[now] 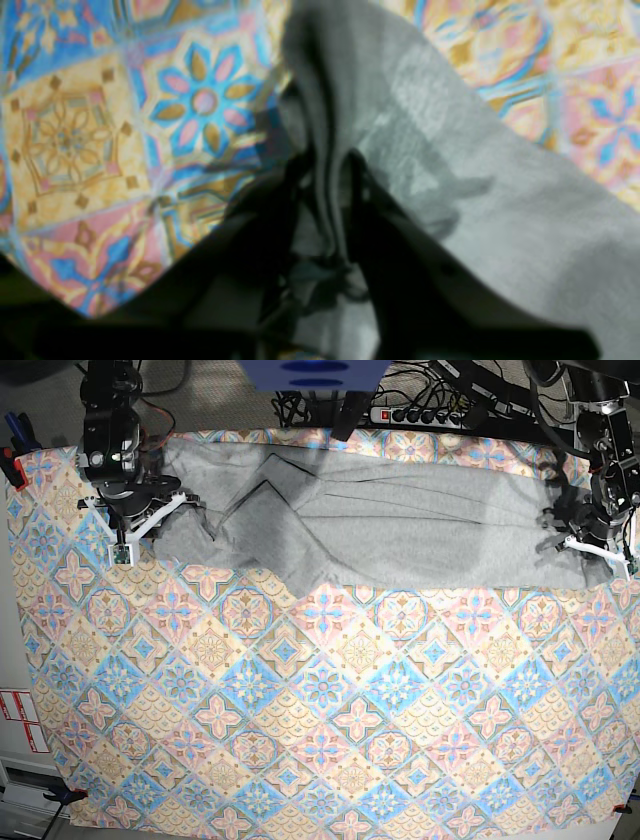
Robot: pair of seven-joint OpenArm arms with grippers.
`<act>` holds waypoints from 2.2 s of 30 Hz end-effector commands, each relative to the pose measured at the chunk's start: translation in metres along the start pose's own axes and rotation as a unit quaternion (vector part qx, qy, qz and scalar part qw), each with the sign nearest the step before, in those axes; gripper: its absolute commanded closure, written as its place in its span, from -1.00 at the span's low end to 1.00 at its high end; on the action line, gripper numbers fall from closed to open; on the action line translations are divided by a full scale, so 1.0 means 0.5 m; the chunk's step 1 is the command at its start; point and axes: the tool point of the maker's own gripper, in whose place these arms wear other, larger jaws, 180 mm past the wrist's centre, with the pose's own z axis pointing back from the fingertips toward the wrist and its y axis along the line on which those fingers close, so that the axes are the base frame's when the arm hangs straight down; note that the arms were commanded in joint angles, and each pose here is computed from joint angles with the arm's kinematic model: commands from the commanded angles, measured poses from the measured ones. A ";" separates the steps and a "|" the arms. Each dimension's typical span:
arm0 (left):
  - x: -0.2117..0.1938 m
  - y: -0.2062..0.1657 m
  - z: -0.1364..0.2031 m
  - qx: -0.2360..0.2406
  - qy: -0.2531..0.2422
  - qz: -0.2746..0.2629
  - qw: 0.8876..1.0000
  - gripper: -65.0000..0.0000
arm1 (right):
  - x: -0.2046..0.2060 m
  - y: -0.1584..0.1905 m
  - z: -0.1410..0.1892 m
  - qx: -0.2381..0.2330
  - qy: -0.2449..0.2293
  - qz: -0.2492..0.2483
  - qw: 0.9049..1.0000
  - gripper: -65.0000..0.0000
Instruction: Fold the T-shirt properly
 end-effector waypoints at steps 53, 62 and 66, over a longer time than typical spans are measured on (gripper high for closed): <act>-0.084 -0.359 0.178 -0.220 0.017 -0.081 0.972 0.11 | 0.039 -0.039 0.007 0.027 0.016 -0.095 0.995 0.68; -0.119 -0.351 0.159 -0.211 0.042 -0.066 0.974 0.10 | -0.023 -0.020 -0.004 0.050 0.088 -0.111 0.989 0.26; -0.120 -0.351 0.158 -0.211 0.043 -0.066 0.974 0.09 | -0.063 -0.026 -0.013 0.047 0.128 -0.120 0.983 -0.22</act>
